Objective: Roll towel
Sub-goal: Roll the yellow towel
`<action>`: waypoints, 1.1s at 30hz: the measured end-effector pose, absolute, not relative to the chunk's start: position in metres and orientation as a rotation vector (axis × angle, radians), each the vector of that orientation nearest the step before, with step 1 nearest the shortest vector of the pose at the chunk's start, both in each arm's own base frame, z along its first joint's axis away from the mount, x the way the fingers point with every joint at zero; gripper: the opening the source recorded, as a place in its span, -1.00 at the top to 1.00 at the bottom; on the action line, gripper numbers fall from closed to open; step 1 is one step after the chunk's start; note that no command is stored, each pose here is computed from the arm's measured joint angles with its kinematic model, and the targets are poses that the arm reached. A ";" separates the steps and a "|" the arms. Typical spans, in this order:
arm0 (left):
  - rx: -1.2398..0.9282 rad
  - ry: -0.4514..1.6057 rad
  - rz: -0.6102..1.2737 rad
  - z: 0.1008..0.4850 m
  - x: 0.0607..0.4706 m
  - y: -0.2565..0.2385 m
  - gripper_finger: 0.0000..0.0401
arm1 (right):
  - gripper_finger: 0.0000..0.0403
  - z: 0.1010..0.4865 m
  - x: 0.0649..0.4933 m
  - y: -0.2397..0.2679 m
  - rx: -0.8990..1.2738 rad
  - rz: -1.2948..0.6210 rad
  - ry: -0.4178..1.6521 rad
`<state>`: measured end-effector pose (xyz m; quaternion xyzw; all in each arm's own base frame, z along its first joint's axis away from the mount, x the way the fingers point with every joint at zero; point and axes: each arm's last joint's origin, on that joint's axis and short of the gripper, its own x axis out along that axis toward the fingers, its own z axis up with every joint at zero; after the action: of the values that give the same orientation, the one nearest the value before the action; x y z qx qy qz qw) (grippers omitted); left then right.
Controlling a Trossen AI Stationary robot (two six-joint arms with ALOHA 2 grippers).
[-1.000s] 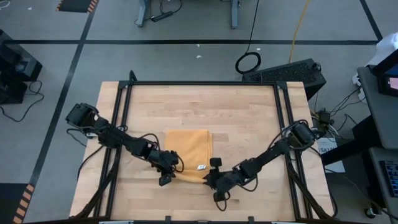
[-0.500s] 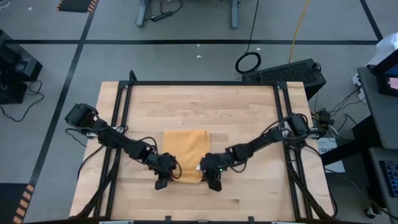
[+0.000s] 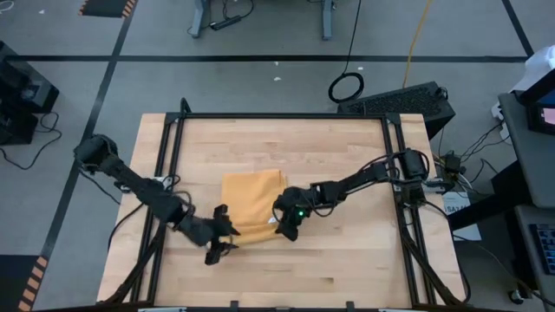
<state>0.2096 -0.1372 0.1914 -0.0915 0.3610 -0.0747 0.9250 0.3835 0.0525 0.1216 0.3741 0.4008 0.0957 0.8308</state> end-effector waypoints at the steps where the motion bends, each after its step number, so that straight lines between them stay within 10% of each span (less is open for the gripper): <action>1: -0.130 0.724 -0.135 0.189 0.207 -0.143 0.01 | 0.99 0.121 0.384 0.050 0.811 0.190 0.853; 16: 0.213 0.773 0.065 0.114 0.209 -0.173 0.03 | 0.99 0.121 0.385 0.049 0.923 0.151 0.852; 24: 0.062 0.856 0.015 0.116 0.223 -0.157 0.89 | 0.92 0.124 0.387 0.052 0.805 0.213 0.801; 33: -0.346 0.914 -0.223 0.154 0.225 -0.149 0.95 | 0.61 0.155 0.380 0.081 0.362 0.405 0.636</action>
<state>0.2250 -0.1485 0.1544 -0.1656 0.4381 -0.1068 0.8771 0.3802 0.0807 0.1552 0.1760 0.3087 0.1965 0.9138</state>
